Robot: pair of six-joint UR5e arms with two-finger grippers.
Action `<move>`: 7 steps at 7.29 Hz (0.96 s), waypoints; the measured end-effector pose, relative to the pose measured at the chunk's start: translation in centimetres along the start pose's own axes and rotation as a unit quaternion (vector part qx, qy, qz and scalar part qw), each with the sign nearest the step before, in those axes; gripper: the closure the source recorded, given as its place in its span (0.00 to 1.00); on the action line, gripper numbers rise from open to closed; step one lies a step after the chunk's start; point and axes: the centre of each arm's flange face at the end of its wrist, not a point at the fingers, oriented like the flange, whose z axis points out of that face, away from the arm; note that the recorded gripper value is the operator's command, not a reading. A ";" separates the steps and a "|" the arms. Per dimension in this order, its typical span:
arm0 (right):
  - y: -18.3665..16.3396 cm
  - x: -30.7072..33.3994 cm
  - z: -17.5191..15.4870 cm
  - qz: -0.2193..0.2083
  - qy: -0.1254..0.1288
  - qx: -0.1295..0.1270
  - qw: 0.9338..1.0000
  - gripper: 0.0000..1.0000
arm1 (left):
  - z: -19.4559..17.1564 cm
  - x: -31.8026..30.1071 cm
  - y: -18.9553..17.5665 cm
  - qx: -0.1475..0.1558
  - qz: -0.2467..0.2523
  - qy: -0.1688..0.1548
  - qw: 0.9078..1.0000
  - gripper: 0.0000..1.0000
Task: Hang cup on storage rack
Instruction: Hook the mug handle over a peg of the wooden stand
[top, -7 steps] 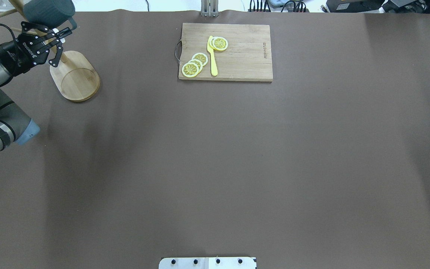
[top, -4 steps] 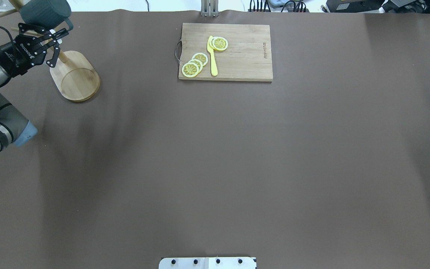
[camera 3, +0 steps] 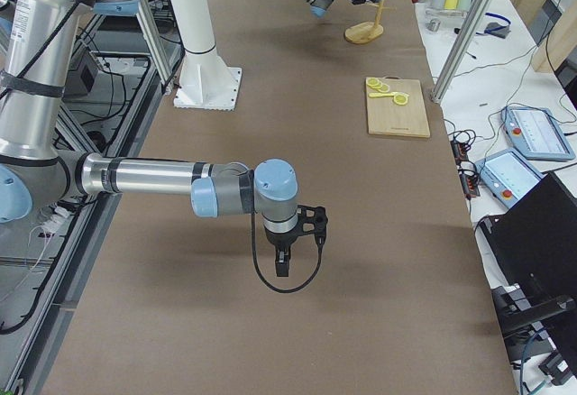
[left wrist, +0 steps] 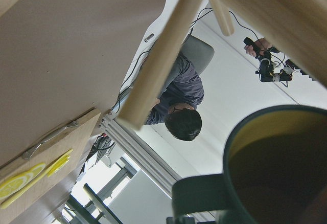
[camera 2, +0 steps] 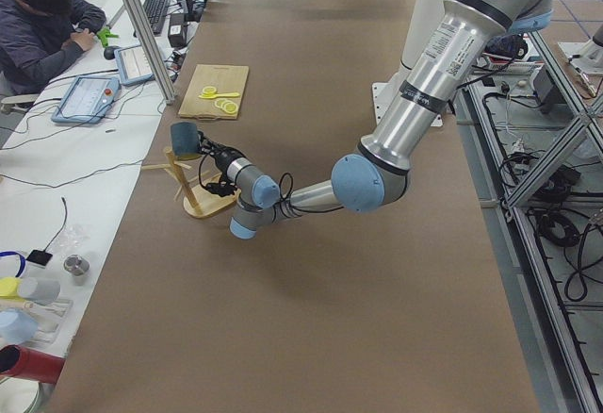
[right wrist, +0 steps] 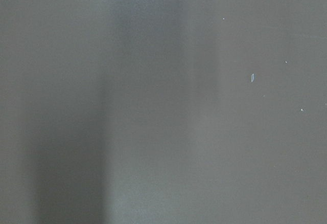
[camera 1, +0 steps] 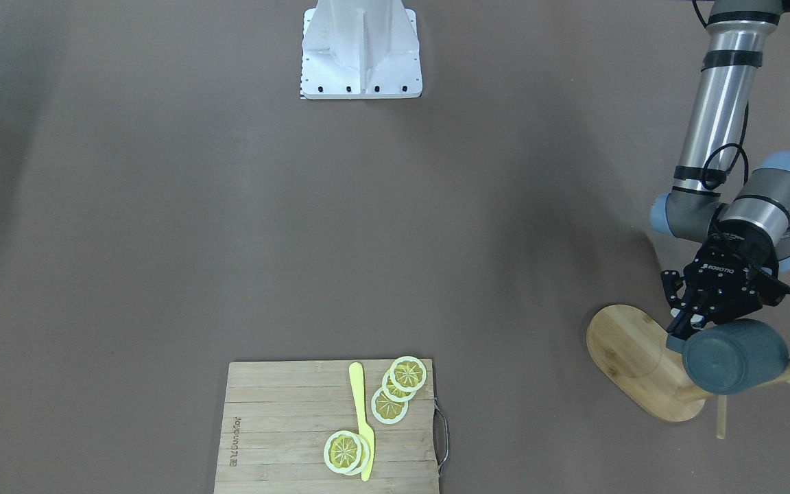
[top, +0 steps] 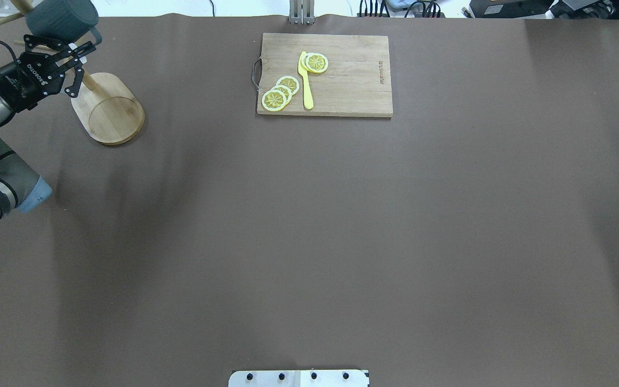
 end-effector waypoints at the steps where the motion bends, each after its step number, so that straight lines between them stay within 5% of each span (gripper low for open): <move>1: 0.0 0.0 0.0 0.000 0.000 0.000 1.000 0.00 | 0.0 0.0 -0.1 0.001 0.002 0.001 1.000 0.01; 7: 0.0 0.1 0.1 0.001 0.000 -0.001 1.000 0.00 | 0.1 -0.2 0.8 -0.009 0.042 0.003 0.999 0.01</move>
